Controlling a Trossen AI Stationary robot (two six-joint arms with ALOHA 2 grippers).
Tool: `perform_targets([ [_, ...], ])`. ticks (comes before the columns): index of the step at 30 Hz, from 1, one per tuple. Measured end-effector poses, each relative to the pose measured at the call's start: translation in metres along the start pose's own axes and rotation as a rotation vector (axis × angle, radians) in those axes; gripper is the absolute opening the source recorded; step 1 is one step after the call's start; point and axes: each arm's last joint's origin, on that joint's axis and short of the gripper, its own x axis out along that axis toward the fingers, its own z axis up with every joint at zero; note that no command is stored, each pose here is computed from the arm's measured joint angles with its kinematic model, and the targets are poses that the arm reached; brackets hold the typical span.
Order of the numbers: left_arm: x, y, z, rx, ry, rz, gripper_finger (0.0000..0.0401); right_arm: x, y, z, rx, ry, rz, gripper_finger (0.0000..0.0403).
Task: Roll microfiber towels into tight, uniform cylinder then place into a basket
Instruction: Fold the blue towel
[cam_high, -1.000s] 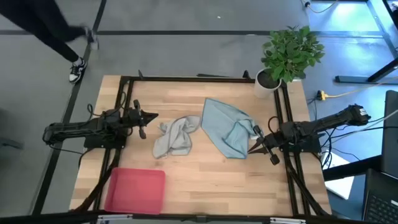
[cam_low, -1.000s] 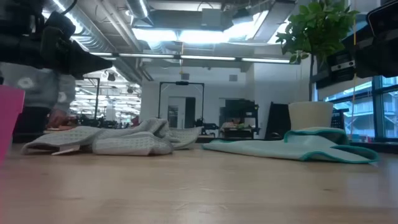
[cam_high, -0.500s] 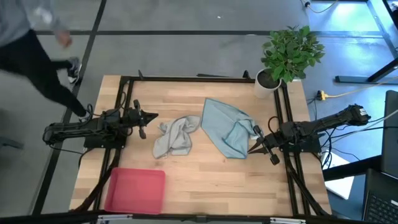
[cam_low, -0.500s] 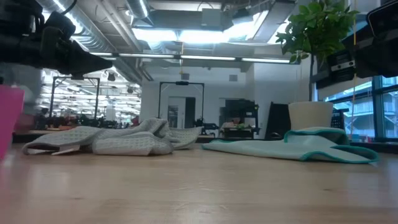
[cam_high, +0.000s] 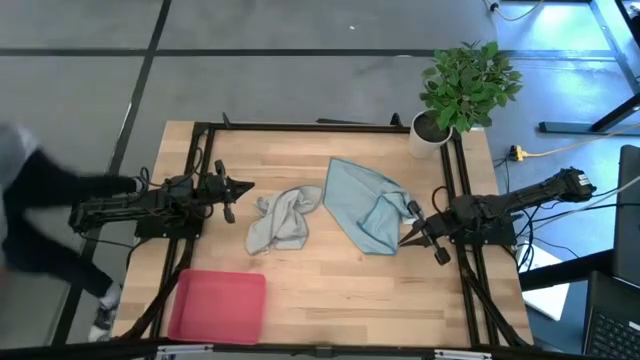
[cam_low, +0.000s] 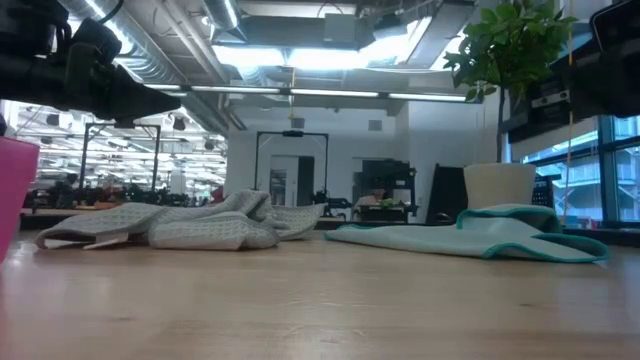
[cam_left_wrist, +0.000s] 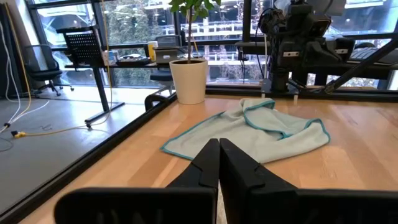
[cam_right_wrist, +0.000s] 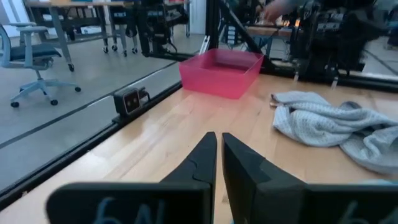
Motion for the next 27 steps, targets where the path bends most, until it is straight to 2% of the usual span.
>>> perform_targets([
  [9,0.0,0.0,0.0,0.0,0.0,0.0,0.0,-0.001,0.0,0.015,-0.032,-0.153,-0.004,0.0028],
  [13,0.0,0.0,0.0,-0.001,0.0,0.0,0.0,-0.002,0.0,0.017,-0.01,-0.176,-0.003,0.0028],
  [19,0.0,0.0,0.0,0.0,0.0,0.0,0.0,-0.002,0.0,0.024,-0.066,-0.231,-0.015,0.0006],
  [23,0.0,0.0,0.0,-0.001,0.0,-0.001,0.0,-0.003,-0.002,0.042,-0.088,-0.283,-0.042,0.0004],
  [27,0.0,0.0,0.0,0.0,0.0,0.0,0.0,-0.005,-0.002,0.073,-0.173,-0.368,-0.058,0.0003],
])
